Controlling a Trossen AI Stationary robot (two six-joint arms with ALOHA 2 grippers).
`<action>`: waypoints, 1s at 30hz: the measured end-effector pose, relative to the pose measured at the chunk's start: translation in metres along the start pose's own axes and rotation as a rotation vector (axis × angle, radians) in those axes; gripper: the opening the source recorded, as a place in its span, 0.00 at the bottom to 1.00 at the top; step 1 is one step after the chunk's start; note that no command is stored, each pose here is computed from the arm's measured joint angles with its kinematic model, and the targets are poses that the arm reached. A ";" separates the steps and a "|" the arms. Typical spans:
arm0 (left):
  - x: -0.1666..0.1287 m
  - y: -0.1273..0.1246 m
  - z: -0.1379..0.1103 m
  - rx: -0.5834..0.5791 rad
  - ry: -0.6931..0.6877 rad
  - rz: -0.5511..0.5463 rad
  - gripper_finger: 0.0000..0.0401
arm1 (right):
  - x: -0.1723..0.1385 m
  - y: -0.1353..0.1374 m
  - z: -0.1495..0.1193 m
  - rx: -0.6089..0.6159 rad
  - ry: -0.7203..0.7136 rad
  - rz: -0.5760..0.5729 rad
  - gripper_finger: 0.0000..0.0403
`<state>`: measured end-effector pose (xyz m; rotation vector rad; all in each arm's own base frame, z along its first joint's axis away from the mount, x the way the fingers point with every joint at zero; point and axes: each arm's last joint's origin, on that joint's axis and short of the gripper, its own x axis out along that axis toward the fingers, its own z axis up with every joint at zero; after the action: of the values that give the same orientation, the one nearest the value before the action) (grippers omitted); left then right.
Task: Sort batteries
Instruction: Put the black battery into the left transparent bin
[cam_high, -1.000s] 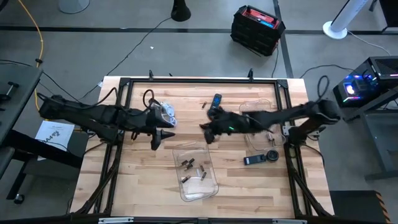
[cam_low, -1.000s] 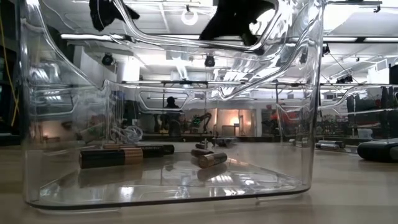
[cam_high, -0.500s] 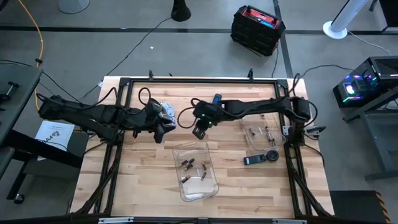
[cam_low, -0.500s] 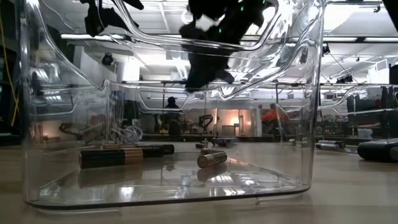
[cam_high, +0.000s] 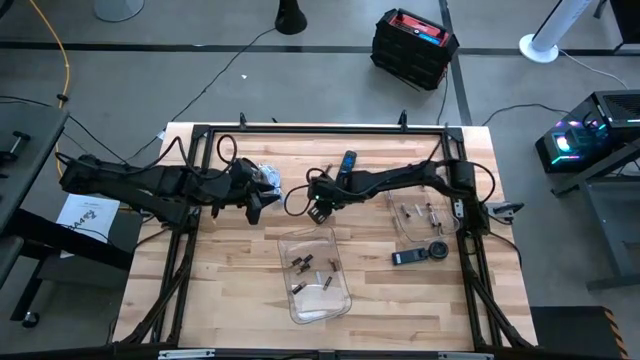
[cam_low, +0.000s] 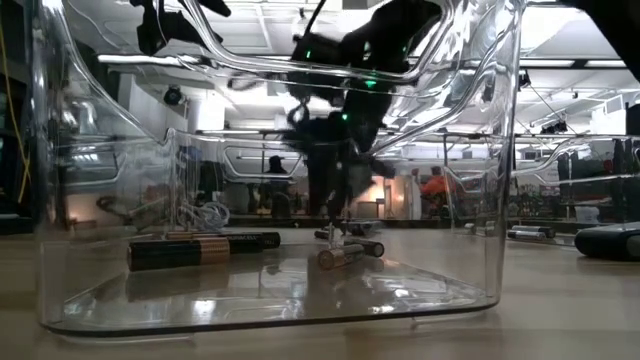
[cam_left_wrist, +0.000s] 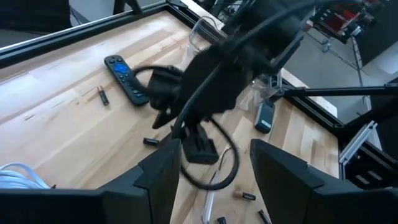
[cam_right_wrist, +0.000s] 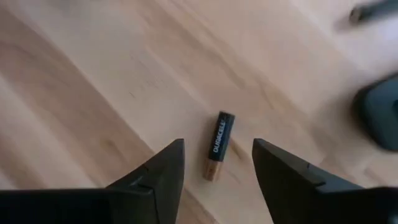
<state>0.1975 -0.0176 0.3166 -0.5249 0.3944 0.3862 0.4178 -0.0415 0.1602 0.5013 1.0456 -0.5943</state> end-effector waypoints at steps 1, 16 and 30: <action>0.000 0.000 0.000 0.005 0.001 0.000 0.47 | 0.006 0.000 -0.002 0.017 0.010 -0.011 0.45; -0.005 0.001 0.001 0.055 -0.007 -0.010 0.47 | 0.010 -0.002 -0.013 0.003 0.049 -0.121 0.05; -0.016 0.008 0.004 0.130 -0.043 0.044 0.47 | -0.131 0.042 -0.021 -0.235 0.037 0.495 0.04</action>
<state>0.1817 -0.0132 0.3234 -0.3812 0.3873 0.4107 0.3827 0.0308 0.2738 0.5394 0.9645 -0.0238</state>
